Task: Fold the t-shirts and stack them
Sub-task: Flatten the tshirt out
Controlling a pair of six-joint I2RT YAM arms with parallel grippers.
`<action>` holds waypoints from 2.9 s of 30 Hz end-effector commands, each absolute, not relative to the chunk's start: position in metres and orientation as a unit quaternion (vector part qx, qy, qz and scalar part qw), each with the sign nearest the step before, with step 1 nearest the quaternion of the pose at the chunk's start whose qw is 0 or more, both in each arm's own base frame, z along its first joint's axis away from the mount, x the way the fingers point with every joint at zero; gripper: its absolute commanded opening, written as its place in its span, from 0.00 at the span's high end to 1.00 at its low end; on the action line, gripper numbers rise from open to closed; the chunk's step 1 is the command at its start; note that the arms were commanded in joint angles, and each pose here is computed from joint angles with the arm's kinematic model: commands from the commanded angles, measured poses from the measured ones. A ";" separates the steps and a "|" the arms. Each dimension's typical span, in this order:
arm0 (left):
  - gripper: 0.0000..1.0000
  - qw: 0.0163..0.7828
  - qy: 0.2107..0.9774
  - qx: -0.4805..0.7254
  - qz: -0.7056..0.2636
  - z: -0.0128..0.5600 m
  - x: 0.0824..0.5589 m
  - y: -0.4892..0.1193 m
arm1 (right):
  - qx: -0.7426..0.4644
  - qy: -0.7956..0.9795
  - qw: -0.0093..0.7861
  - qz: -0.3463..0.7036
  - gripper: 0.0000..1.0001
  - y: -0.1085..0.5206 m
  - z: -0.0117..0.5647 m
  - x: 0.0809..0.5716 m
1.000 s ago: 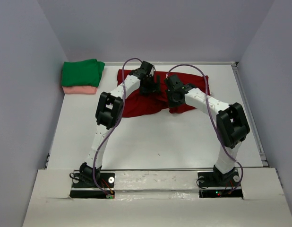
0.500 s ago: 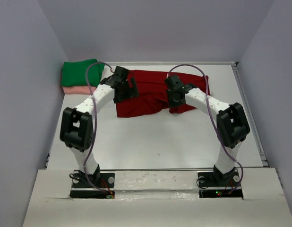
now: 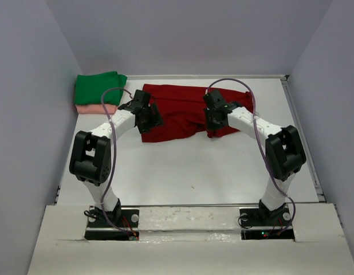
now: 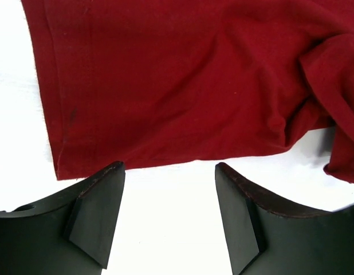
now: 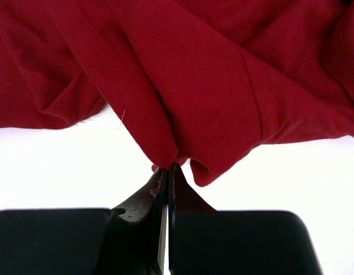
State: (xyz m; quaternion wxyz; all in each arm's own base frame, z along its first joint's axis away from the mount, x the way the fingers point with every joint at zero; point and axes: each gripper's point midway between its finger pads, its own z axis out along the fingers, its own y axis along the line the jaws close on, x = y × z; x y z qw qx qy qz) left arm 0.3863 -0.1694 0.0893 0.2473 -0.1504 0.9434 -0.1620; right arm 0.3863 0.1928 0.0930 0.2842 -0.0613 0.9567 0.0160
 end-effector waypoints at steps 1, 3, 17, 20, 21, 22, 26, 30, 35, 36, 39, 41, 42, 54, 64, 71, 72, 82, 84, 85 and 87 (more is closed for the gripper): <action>0.25 0.243 0.940 -0.185 -0.155 0.087 0.385 -0.157 | -0.056 0.945 0.320 0.032 1.00 0.190 0.121 0.392; 0.25 0.237 0.940 -0.200 -0.139 0.081 0.379 -0.146 | -0.056 0.945 0.321 0.034 1.00 0.189 0.123 0.391; 0.22 0.243 0.938 -0.231 -0.085 0.070 0.361 -0.103 | -0.056 0.946 0.316 0.041 1.00 0.189 0.118 0.390; 0.23 0.242 0.939 -0.227 -0.090 0.068 0.362 -0.104 | -0.057 0.947 0.312 0.043 1.00 0.190 0.114 0.390; 0.23 0.242 0.939 -0.227 -0.092 0.067 0.362 -0.105 | -0.057 0.948 0.311 0.043 1.00 0.190 0.114 0.390; 0.23 0.244 0.938 -0.225 -0.095 0.067 0.364 -0.106 | -0.057 0.948 0.311 0.044 1.00 0.191 0.113 0.390; 0.26 0.245 0.938 -0.225 -0.097 0.067 0.367 -0.107 | -0.057 0.948 0.309 0.045 1.00 0.191 0.112 0.388; 0.28 0.237 0.940 -0.220 -0.113 0.064 0.369 -0.114 | -0.057 0.947 0.314 0.046 1.00 0.191 0.116 0.389; 0.32 0.237 0.939 -0.219 -0.115 0.063 0.372 -0.116 | -0.058 0.948 0.310 0.049 1.00 0.192 0.114 0.389; 0.33 0.236 0.940 -0.219 -0.116 0.062 0.372 -0.116 | -0.058 0.948 0.310 0.050 1.00 0.193 0.114 0.389; 0.35 0.232 0.941 -0.218 -0.116 0.058 0.373 -0.117 | -0.059 0.948 0.309 0.049 1.00 0.192 0.113 0.389; 0.36 0.231 0.941 -0.216 -0.119 0.057 0.373 -0.118 | -0.059 0.948 0.310 0.049 1.00 0.192 0.114 0.389; 0.36 0.229 0.941 -0.217 -0.119 0.055 0.373 -0.118 | -0.060 0.948 0.310 0.048 1.00 0.192 0.114 0.389; 0.38 0.220 0.943 -0.213 -0.130 0.049 0.371 -0.123 | -0.057 0.949 0.305 0.047 1.00 0.190 0.110 0.391; 0.80 0.214 0.944 -0.214 -0.133 0.045 0.370 -0.125 | -0.056 0.950 0.304 0.044 1.00 0.188 0.108 0.390; 0.96 0.212 0.944 -0.213 -0.133 0.044 0.371 -0.125 | -0.058 0.949 0.305 0.045 1.00 0.189 0.109 0.391; 1.00 0.211 0.945 -0.213 -0.134 0.045 0.371 -0.125 | -0.058 0.950 0.304 0.045 1.00 0.189 0.109 0.391; 1.00 0.273 0.936 -0.176 -0.134 0.098 0.375 -0.127 | -0.042 0.943 0.329 0.024 1.00 0.177 0.125 0.391; 1.00 0.304 0.930 -0.155 -0.135 0.133 0.372 -0.129 | -0.036 0.939 0.343 0.006 1.00 0.167 0.140 0.390; 1.00 0.315 0.929 -0.142 -0.131 0.148 0.371 -0.129 | -0.026 0.936 0.351 -0.020 1.00 0.153 0.149 0.392; 1.00 0.357 0.916 -0.140 -0.122 0.182 0.369 -0.121 | -0.016 0.930 0.366 -0.040 1.00 0.139 0.165 0.393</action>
